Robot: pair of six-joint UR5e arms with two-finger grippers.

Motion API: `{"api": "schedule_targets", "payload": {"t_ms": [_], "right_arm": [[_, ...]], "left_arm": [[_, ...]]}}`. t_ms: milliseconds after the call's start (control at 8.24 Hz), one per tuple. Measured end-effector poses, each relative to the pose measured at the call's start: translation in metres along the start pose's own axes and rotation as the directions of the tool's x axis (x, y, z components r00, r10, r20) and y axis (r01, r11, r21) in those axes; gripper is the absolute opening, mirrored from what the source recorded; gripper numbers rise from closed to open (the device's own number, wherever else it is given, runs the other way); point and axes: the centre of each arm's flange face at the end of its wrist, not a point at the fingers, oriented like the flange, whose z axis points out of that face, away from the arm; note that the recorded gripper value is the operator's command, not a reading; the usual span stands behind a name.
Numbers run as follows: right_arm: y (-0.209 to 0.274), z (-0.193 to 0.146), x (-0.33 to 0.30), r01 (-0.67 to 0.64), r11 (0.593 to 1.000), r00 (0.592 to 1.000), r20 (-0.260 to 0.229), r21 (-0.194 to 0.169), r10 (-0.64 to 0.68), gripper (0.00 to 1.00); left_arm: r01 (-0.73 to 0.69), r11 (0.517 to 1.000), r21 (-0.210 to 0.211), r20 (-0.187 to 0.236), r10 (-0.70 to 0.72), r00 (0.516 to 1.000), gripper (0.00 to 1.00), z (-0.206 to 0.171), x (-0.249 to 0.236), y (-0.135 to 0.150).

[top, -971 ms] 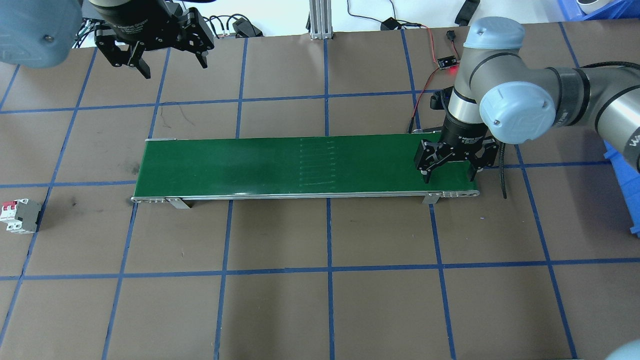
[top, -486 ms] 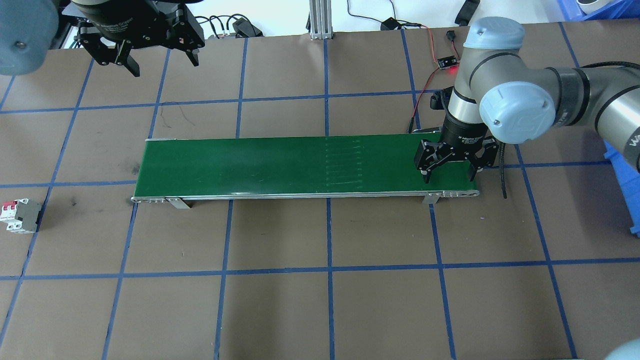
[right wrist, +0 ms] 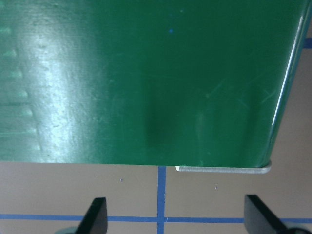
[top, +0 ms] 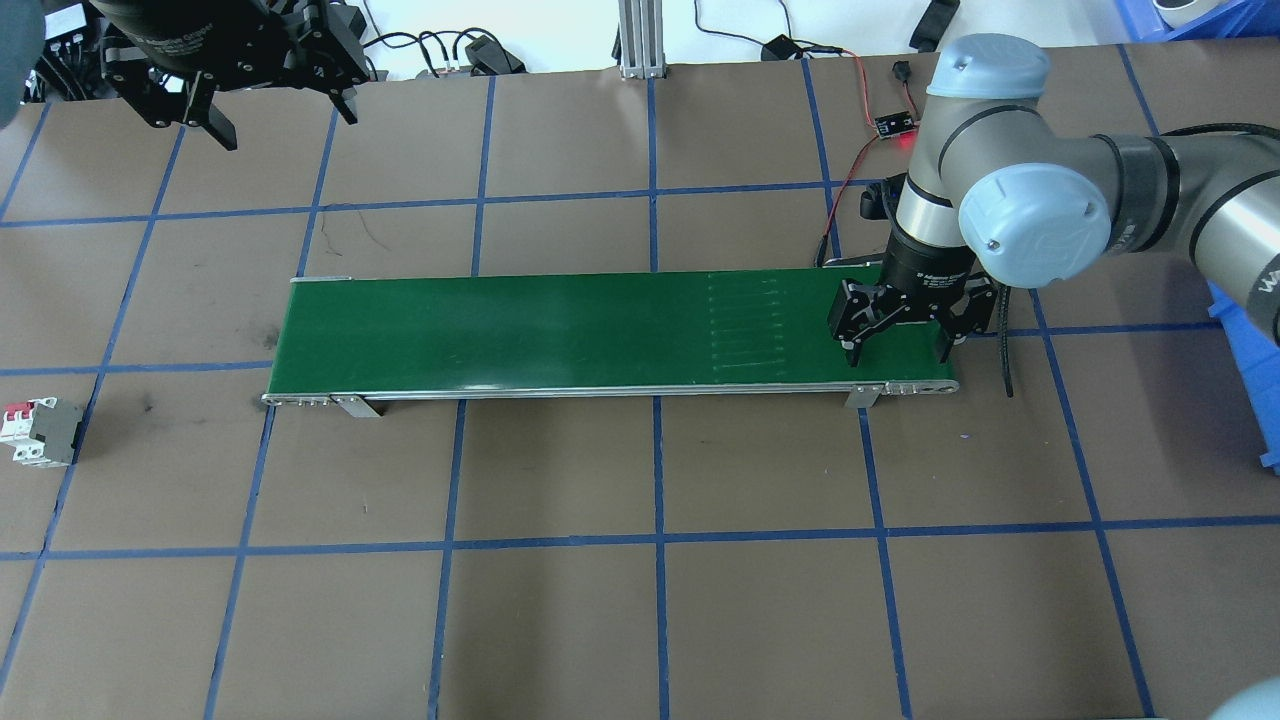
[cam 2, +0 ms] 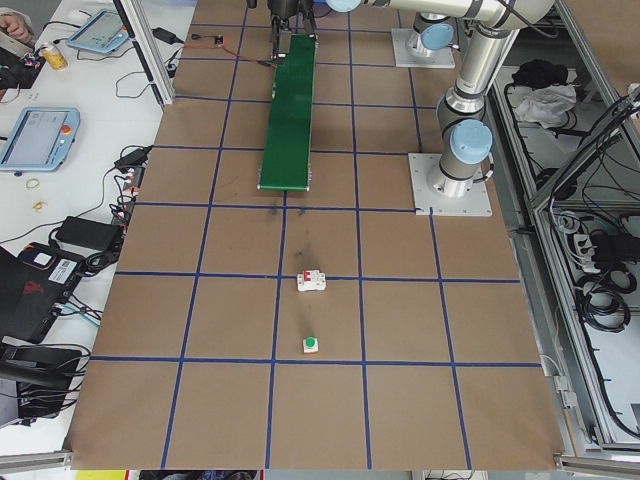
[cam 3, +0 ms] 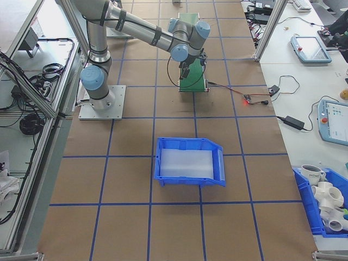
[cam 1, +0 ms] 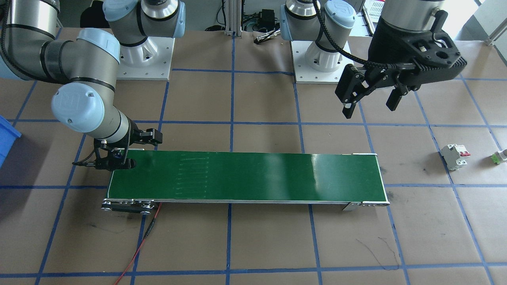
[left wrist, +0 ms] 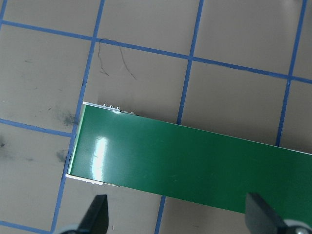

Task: Move button from left to right

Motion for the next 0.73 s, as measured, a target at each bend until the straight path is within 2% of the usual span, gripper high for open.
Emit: {"api": "schedule_targets", "payload": {"t_ms": [243,364,486,729], "right_arm": [[0.000,0.000,0.000,0.000,1.000,1.000,0.000,0.000,0.000,1.00],[0.000,0.000,0.000,0.000,1.000,1.000,0.000,0.000,0.000,1.00],[0.000,0.000,0.000,0.000,1.000,1.000,-0.001,0.000,0.000,1.00],[0.000,-0.001,0.001,-0.001,1.000,1.000,-0.009,0.003,0.001,1.00]], "left_arm": [[0.041,0.999,-0.024,0.005,-0.041,0.999,1.00,0.002,-0.043,-0.013],[0.048,0.998,-0.034,-0.010,-0.048,0.999,1.00,0.006,-0.082,-0.026],[0.058,0.997,-0.047,-0.013,-0.058,0.998,1.00,0.012,-0.131,-0.039],[0.039,0.992,-0.117,-0.009,-0.040,0.999,1.00,0.035,-0.237,-0.051]]}}
